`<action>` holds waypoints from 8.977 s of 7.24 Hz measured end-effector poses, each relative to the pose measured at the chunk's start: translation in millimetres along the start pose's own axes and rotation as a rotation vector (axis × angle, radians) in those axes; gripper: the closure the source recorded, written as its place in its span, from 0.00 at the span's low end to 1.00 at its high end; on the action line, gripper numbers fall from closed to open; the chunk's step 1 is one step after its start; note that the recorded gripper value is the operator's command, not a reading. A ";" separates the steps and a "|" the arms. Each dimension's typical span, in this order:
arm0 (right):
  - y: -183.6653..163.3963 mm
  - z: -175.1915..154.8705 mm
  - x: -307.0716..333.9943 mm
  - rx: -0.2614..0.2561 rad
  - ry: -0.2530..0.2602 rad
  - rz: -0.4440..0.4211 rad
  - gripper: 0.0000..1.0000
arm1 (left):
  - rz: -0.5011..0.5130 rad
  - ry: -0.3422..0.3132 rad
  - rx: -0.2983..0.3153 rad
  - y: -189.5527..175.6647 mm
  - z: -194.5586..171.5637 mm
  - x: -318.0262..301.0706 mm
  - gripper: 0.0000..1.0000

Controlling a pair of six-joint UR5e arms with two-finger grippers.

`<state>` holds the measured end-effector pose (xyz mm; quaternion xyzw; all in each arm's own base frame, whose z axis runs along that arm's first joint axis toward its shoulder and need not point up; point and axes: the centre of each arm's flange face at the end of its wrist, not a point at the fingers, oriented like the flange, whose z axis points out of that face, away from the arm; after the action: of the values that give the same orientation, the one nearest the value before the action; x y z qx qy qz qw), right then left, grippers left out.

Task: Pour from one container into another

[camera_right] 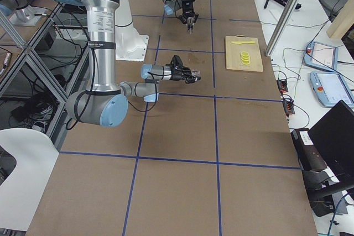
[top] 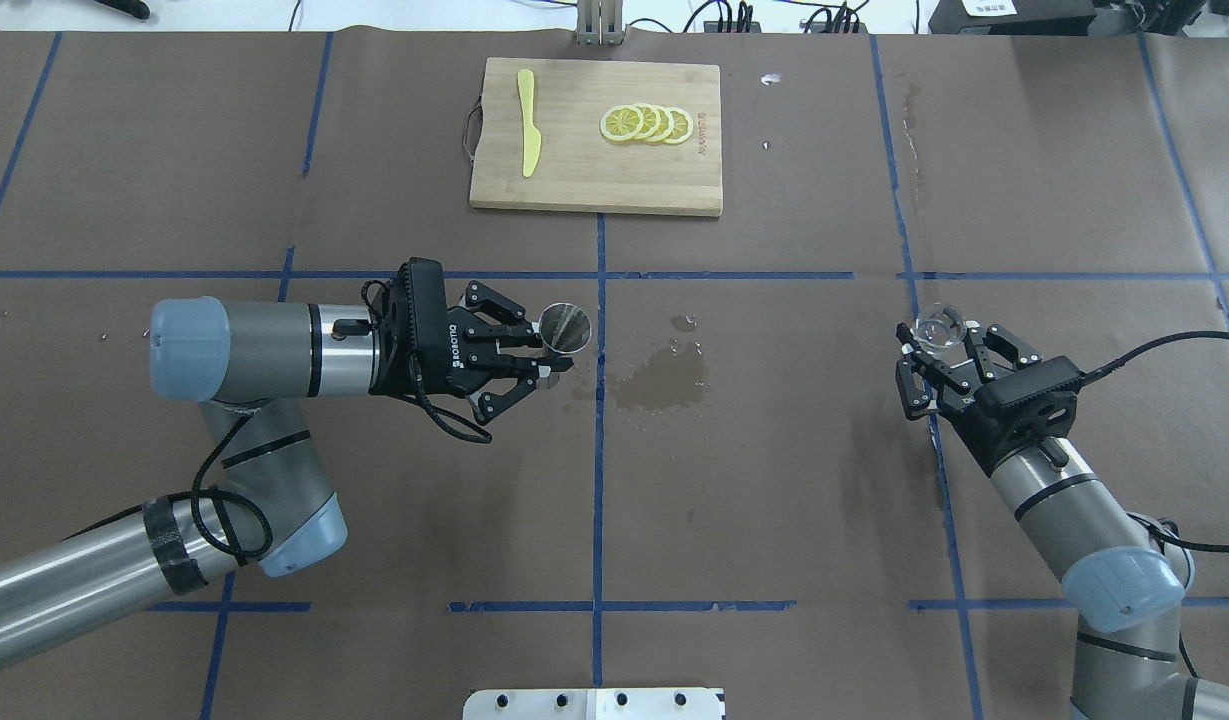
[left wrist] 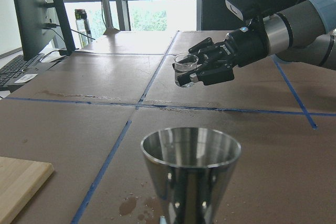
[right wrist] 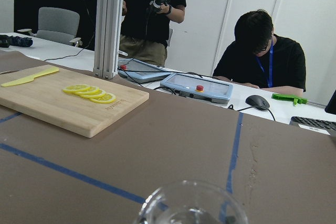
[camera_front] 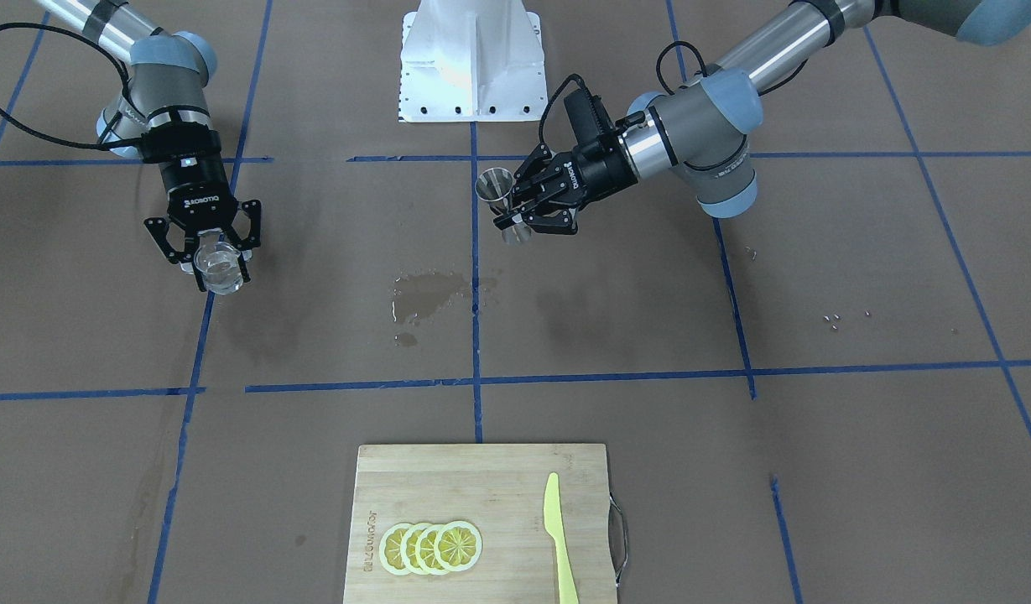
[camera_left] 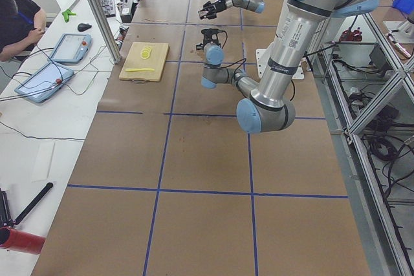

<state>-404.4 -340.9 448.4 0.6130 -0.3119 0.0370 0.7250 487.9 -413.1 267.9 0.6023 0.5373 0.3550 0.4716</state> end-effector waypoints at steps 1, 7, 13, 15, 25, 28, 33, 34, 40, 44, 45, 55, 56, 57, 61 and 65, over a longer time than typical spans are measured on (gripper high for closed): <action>-28.9 4.1 -26.3 -0.009 -0.003 -0.017 1.00 | -0.001 -0.002 -0.003 1.7 0.4 -0.6 1.00; -134.9 -24.0 -158.3 -0.053 0.010 -0.098 1.00 | -0.012 -0.028 -0.025 14.9 10.5 -1.9 1.00; -174.8 -14.9 -224.7 -0.107 0.055 -0.211 1.00 | -0.013 -0.027 -0.022 12.5 13.5 -1.4 1.00; -179.6 -6.5 -229.0 -0.121 0.079 -0.243 1.00 | -0.012 -0.026 -0.020 10.7 14.4 -1.1 1.00; -202.9 7.5 -262.4 -0.164 0.126 -0.340 1.00 | -0.012 -0.025 -0.014 7.3 16.1 -0.9 1.00; -205.2 6.3 -269.3 -0.174 0.164 -0.460 1.00 | -0.012 -0.025 -0.014 7.4 16.0 -0.9 1.00; -216.2 7.1 -279.0 -0.195 0.195 -0.648 1.00 | -0.012 -0.025 -0.014 7.4 16.0 -0.9 1.00; -217.6 7.4 -279.6 -0.195 0.200 -0.671 1.00 | -0.012 -0.025 -0.014 7.4 16.0 -1.0 1.00; -217.0 8.5 -279.4 -0.210 0.208 -0.794 1.00 | -0.012 -0.025 -0.014 7.4 16.0 -1.0 1.00; -218.0 9.9 -281.5 -0.230 0.227 -0.865 1.00 | -0.011 -0.025 -0.014 7.4 16.0 -0.9 1.00; -218.3 10.1 -282.3 -0.235 0.230 -0.875 1.00 | -0.011 -0.025 -0.014 7.4 16.0 -0.9 1.00; -220.9 13.7 -288.8 -0.236 0.254 -0.956 1.00 | -0.010 -0.025 -0.013 6.7 15.8 -0.8 1.00; -220.9 13.8 -289.2 -0.237 0.254 -0.956 1.00 | -0.010 -0.025 -0.013 6.7 15.8 -0.8 1.00; -221.6 13.8 -289.7 -0.236 0.253 -0.954 1.00 | -0.010 -0.025 -0.013 6.7 15.8 -0.7 1.00; -231.6 10.7 -286.9 -0.194 0.223 -0.830 1.00 | -0.010 -0.025 -0.013 7.2 15.4 -0.9 1.00; -208.5 9.0 -252.9 -0.117 0.108 -0.446 1.00 | -0.010 -0.026 -0.016 9.0 13.6 -1.9 1.00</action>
<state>-520.2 -317.3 142.5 0.6208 -0.1309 -0.1095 0.7651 503.0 -417.3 272.5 0.6004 0.5315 0.3490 0.4850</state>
